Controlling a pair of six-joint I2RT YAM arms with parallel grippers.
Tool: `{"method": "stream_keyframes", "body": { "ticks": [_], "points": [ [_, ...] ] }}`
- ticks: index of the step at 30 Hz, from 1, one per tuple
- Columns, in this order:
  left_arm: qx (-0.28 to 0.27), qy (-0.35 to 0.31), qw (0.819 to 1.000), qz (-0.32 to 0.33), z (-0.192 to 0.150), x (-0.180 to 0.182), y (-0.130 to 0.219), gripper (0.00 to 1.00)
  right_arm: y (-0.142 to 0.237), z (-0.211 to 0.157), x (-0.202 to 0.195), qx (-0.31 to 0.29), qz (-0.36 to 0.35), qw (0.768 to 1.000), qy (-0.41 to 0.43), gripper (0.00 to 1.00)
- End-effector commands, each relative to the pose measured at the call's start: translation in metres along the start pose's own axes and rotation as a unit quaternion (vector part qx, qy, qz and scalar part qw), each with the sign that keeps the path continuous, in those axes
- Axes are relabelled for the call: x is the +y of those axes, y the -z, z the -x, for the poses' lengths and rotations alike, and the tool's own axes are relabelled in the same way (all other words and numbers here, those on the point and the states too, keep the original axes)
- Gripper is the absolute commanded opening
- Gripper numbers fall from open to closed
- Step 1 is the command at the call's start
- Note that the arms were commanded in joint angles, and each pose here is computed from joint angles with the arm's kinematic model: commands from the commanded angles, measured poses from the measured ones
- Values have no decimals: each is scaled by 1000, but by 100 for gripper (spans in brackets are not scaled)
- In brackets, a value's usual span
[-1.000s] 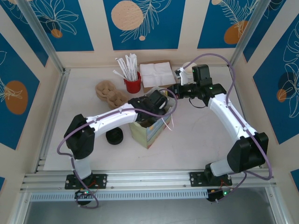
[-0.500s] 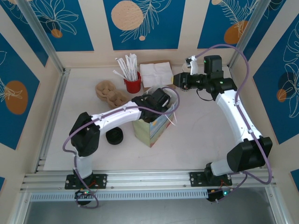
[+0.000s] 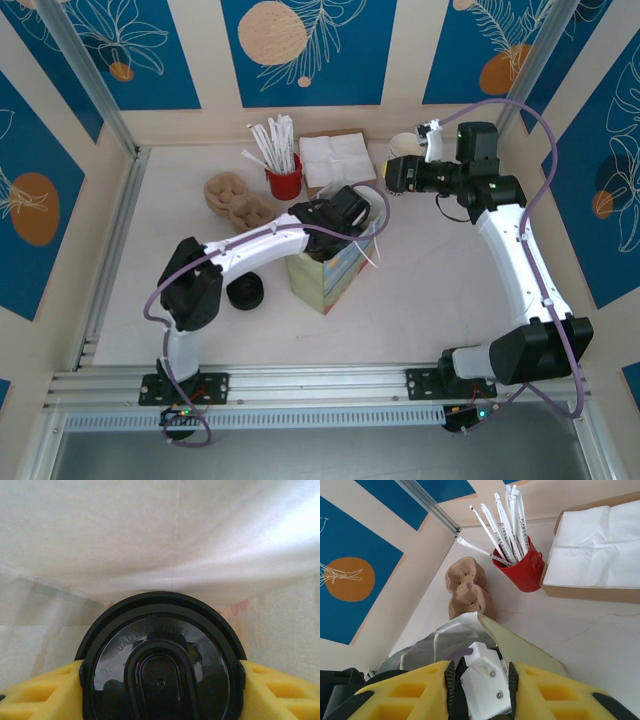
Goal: Pack the takeout coffee
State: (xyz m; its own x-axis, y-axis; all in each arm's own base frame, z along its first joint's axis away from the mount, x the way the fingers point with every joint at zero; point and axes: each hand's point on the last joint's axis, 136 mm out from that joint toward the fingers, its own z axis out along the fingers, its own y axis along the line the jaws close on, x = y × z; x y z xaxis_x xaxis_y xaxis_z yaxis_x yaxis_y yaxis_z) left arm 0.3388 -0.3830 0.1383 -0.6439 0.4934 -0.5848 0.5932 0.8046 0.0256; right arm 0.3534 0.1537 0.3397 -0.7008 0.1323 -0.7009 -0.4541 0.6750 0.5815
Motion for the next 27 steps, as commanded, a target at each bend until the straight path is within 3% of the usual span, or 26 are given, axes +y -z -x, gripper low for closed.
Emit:
{"method": "stream_keyframes", "body": {
  "ticks": [1,5,10,16,27],
  "points": [
    [101,-1,995,-4,-55,-1,-28,63,0,-9,-1,18,8,999,-32,37],
    [79,0,997,-5,-35,-1,-18,65,-2,-8,-8,20,-3,999,-50,40],
    [51,4,999,-5,-10,-2,-4,75,-6,-8,-15,25,-15,997,-69,41],
    [22,0,1000,-4,18,-2,12,84,-20,-25,-10,85,6,992,-91,43],
    [3,20,1000,-8,38,-2,34,93,-12,-47,-19,144,-74,984,-68,47]
  ]
}}
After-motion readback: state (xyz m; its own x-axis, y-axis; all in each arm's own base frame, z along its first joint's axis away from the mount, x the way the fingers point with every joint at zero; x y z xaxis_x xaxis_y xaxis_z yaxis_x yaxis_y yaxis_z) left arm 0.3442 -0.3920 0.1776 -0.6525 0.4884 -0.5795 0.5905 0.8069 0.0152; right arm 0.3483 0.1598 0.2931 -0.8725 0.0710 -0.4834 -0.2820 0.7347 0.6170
